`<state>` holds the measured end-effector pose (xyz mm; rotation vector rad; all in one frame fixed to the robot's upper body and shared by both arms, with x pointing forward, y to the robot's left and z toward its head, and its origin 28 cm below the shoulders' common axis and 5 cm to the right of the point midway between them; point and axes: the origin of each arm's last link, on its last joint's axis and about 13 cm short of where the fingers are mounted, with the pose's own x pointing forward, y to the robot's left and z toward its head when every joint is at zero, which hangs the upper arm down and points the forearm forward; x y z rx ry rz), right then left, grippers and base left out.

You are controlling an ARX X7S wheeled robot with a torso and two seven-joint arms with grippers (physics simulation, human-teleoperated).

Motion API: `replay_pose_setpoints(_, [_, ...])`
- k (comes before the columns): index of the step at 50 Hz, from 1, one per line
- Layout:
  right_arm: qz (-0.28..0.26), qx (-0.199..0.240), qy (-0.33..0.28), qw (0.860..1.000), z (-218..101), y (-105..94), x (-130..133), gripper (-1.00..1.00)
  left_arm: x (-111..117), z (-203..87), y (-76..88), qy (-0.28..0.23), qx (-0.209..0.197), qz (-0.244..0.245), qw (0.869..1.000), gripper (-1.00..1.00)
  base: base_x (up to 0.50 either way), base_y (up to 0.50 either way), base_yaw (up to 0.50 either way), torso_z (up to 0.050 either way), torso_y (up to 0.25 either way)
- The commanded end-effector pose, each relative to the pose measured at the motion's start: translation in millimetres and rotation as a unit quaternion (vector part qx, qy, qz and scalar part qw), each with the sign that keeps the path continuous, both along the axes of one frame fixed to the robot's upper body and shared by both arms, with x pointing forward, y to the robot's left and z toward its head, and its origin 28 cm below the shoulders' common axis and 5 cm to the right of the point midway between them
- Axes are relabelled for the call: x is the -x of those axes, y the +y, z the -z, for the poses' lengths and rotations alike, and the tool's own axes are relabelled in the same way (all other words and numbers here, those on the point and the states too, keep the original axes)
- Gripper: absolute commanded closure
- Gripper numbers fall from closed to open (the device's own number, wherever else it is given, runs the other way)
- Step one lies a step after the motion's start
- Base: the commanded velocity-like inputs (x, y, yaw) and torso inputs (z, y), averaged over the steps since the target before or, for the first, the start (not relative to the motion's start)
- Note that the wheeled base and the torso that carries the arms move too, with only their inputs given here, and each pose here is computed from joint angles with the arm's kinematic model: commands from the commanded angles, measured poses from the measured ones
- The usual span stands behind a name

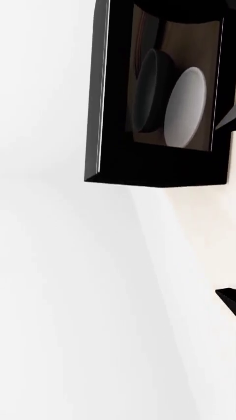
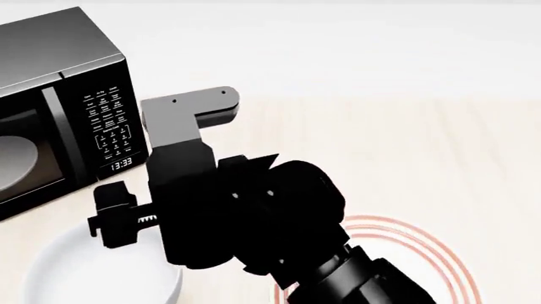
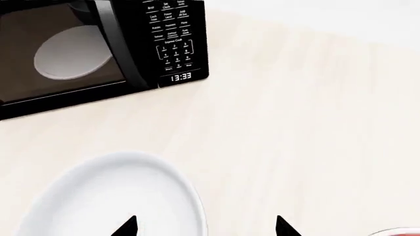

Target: Put the white bowl to the right of the plate.

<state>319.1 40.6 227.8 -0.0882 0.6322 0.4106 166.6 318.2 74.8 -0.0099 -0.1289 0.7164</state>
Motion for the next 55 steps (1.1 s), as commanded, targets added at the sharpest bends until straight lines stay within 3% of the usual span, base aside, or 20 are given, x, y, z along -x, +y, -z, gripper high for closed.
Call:
replay_pose_setpoints(1, [0.023,0.04,0.043,0.998,3.6,11.0,-10.4,-1.0,-0.4,0.2,0.3,0.002,-0.003,0.0,1.0,-1.0,0.0,0.0,0.0,0.0,0.0])
replay_pose_setpoints(8, [0.022,0.041,0.072,0.996,1.7,13.9,-12.2,-1.0,-1.1,0.7,-0.4,0.003,-0.005,0.004,1.0,-1.0,0.0,0.0,0.0,0.0,0.0])
replay_pose_setpoints(14, [0.053,0.037,0.103,0.993,4.9,12.7,-16.6,-1.0,-1.0,0.5,-0.9,0.002,-0.005,0.005,1.0,-1.0,0.0,0.0,0.0,0.0,0.0])
replay_pose_setpoints(21, [0.05,0.01,0.157,0.986,10.2,11.5,-15.7,-1.0,-1.2,0.6,-2.4,0.002,-0.009,0.005,1.0,-1.0,0.0,0.0,0.0,0.0,0.0])
replay_pose_setpoints(30, [0.043,0.025,0.193,0.98,19.7,7.5,-13.2,-1.0,-0.7,0.6,-3.3,0.001,-0.011,0.007,1.0,-1.0,0.0,0.0,0.0,0.0,0.0])
replay_pose_setpoints(38, [0.024,-0.019,0.237,0.971,21.6,5.8,-13.3,-1.0,-0.5,0.3,-4.1,0.001,-0.013,0.009,1.0,-1.0,0.0,0.0,0.0,0.0,0.0])
replay_pose_setpoints(55, [0.044,-0.027,0.254,0.966,44.6,-1.1,-17.0,-1.0,0.5,-0.7,-5.2,-0.002,-0.015,0.011,1.0,-1.0,0.0,0.0,0.0,0.0,0.0])
